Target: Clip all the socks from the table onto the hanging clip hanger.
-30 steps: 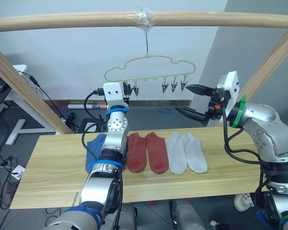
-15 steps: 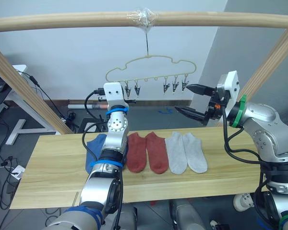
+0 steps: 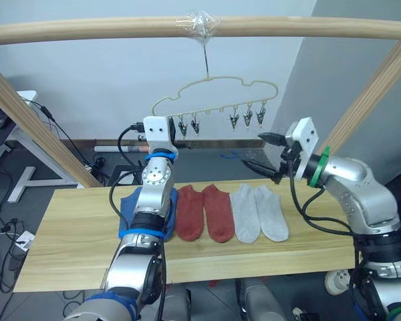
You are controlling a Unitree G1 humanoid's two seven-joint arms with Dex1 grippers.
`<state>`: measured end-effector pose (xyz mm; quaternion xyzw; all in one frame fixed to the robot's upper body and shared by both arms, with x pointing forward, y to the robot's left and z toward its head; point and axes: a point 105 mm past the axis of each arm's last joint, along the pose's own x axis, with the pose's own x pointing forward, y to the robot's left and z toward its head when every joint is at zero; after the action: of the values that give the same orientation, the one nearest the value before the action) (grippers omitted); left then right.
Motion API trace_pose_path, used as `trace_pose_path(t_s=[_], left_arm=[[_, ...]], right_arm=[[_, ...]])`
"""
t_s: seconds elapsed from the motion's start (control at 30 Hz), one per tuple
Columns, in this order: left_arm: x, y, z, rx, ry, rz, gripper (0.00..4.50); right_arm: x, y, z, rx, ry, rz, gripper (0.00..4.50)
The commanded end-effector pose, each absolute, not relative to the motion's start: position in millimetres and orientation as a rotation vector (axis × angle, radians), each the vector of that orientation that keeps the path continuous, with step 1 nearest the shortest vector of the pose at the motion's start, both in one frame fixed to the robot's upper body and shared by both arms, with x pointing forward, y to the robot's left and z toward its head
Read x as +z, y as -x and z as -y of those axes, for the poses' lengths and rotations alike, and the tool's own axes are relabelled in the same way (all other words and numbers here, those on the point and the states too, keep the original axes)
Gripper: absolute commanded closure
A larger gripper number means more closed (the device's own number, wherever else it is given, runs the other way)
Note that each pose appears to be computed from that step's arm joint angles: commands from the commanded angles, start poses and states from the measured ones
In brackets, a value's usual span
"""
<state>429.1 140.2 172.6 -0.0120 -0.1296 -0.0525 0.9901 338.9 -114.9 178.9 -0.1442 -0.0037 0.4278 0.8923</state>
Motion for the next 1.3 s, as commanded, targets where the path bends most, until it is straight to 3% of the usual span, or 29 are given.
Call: trace_pose_path(t_s=[0.03, 0.23, 0.37, 0.93, 1.07, 1.3], left_arm=[[181.4, -420.3, -145.5, -0.271, 0.03, 0.204, 4.48], [187.3, -412.5, -144.7, -0.442, 0.162, 0.042, 4.48], [189.8, -404.3, -146.1, -0.503, 0.172, -0.006, 4.48], [183.6, -388.4, -145.9, -0.531, 0.147, -0.047, 4.48], [183.3, -385.7, -147.8, -0.536, 0.15, -0.052, 4.5], [180.6, -381.7, -141.5, -0.565, 0.163, -0.061, 4.5]], right_arm=[[133.7, -353.8, 144.5, 0.717, 0.389, -0.135, 0.0], [65.6, -358.4, 172.0, 0.655, 0.432, -0.333, 0.0], [41.2, -357.7, 173.8, 0.68, 0.418, -0.377, 0.0], [-19.7, -355.8, 181.8, 0.713, 0.461, -0.608, 0.0], [-21.0, -352.7, 190.1, 0.716, 0.451, -0.622, 0.89], [-25.1, -344.7, 201.1, 0.74, 0.484, -0.644, 3.41]])
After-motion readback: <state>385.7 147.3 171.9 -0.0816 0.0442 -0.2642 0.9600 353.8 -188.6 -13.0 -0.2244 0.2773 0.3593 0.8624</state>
